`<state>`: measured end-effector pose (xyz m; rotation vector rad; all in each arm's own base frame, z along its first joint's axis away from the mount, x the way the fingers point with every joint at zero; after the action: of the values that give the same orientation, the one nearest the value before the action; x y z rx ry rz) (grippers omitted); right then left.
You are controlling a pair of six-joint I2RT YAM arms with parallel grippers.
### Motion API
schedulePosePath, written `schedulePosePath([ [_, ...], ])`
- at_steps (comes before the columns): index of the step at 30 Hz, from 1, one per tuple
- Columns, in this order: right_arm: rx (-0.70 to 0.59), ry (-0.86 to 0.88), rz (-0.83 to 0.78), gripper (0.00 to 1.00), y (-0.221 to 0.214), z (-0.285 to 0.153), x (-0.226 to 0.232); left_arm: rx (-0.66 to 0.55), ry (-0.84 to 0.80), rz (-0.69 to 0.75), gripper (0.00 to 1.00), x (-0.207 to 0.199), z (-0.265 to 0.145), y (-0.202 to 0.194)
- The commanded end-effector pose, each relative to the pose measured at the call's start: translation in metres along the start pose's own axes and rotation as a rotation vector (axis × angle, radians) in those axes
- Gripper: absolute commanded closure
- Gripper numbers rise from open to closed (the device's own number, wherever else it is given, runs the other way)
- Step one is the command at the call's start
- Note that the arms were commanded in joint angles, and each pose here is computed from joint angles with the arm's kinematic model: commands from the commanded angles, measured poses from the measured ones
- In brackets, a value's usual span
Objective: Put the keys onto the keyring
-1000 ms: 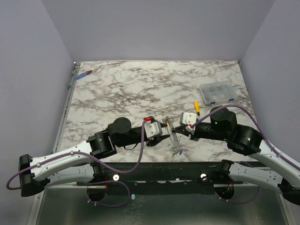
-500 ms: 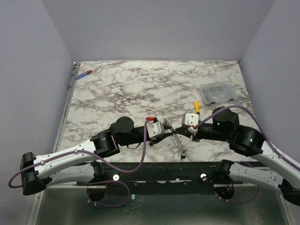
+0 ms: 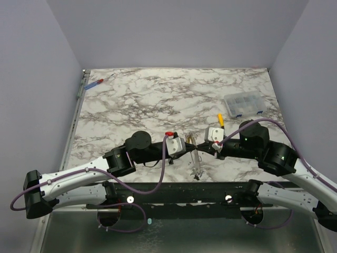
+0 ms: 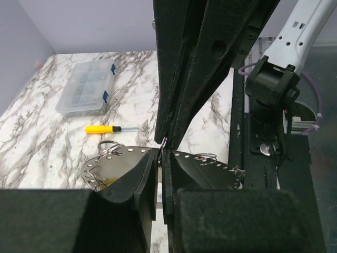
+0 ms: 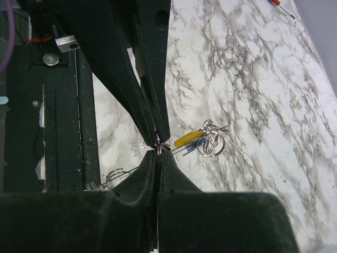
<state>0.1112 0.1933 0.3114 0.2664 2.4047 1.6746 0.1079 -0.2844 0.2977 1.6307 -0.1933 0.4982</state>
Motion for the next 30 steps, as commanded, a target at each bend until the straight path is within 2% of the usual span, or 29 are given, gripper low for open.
schedulePosePath([
  [1, -0.068, 0.023, -0.007, 1.0, 0.012, -0.005, 0.004, -0.029, -0.017, 0.004, 0.94, -0.002, 0.003, 0.005],
  [7, -0.075, 0.019, -0.005, 0.99, 0.013, -0.008, 0.005, -0.034, -0.006, 0.001, 1.0, -0.001, -0.001, 0.006],
  [30, -0.115, -0.001, 0.003, 0.99, 0.015, -0.021, 0.007, -0.034, 0.014, -0.017, 1.0, -0.001, -0.006, 0.005],
])
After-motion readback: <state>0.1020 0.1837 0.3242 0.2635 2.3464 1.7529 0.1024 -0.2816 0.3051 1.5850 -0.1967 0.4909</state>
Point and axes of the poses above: each gripper's point midway between its finger pads, its own z axis out along the fingers, its own x axis along the line the jaws close on, y = z × x, the point moved 6 cm from there along -z, back along the fingers, and after that the axes turned 15 degrees about z, right-handed, at the moved point
